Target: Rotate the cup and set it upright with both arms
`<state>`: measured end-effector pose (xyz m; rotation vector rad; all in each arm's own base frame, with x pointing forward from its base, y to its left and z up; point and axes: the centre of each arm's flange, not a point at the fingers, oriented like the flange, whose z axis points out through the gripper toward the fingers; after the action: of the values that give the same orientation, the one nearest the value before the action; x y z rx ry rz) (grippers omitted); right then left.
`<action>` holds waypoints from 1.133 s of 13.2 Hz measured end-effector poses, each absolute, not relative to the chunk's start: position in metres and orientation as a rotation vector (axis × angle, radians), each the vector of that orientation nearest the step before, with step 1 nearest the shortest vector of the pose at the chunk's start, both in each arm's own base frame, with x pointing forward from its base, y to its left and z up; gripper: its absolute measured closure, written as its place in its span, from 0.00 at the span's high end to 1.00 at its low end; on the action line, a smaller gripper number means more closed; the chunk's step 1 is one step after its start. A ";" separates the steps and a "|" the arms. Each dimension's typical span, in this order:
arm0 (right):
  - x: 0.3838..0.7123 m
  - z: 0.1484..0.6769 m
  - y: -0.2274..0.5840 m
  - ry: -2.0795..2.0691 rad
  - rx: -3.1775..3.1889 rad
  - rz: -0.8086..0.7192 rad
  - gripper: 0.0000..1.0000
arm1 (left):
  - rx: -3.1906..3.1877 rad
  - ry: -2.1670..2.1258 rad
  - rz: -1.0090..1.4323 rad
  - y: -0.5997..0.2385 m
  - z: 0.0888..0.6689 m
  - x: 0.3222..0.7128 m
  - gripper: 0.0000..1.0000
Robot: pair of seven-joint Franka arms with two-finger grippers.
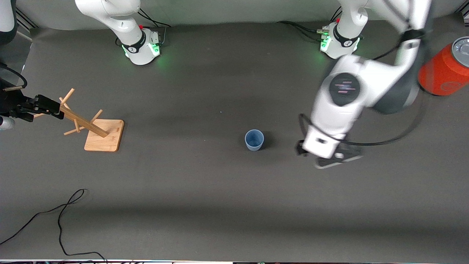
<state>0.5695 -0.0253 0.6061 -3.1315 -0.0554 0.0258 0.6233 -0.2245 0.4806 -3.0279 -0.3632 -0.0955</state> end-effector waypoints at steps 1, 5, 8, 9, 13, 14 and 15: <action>0.569 0.606 -0.025 -0.057 -3.136 0.026 1.00 | -3.029 -0.335 -0.059 -0.187 0.496 0.626 1.00; 0.569 0.607 -0.025 -0.058 -3.140 0.025 1.00 | -3.059 -0.403 0.026 -0.089 0.537 0.617 1.00; 0.568 0.607 -0.025 -0.058 -3.140 0.026 1.00 | -3.088 -0.431 0.030 -0.065 0.550 0.605 1.00; 0.568 0.608 -0.025 -0.058 -3.140 0.025 1.00 | -3.109 -0.445 0.028 -0.060 0.556 0.601 1.00; 0.568 0.607 -0.025 -0.059 -3.140 0.026 1.00 | -3.136 -0.384 0.025 -0.023 0.577 0.585 1.00; 0.568 0.607 -0.025 -0.058 -3.140 0.026 1.00 | -3.136 -0.377 0.040 -0.018 0.573 0.581 1.00; 0.568 0.607 -0.025 -0.058 -3.140 0.026 1.00 | -3.138 -0.360 0.057 -0.018 0.567 0.578 1.00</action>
<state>0.5684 -0.0254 0.6074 -3.1403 -0.0584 0.0258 0.5775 -0.0177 0.5672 -3.1377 -0.3599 0.0568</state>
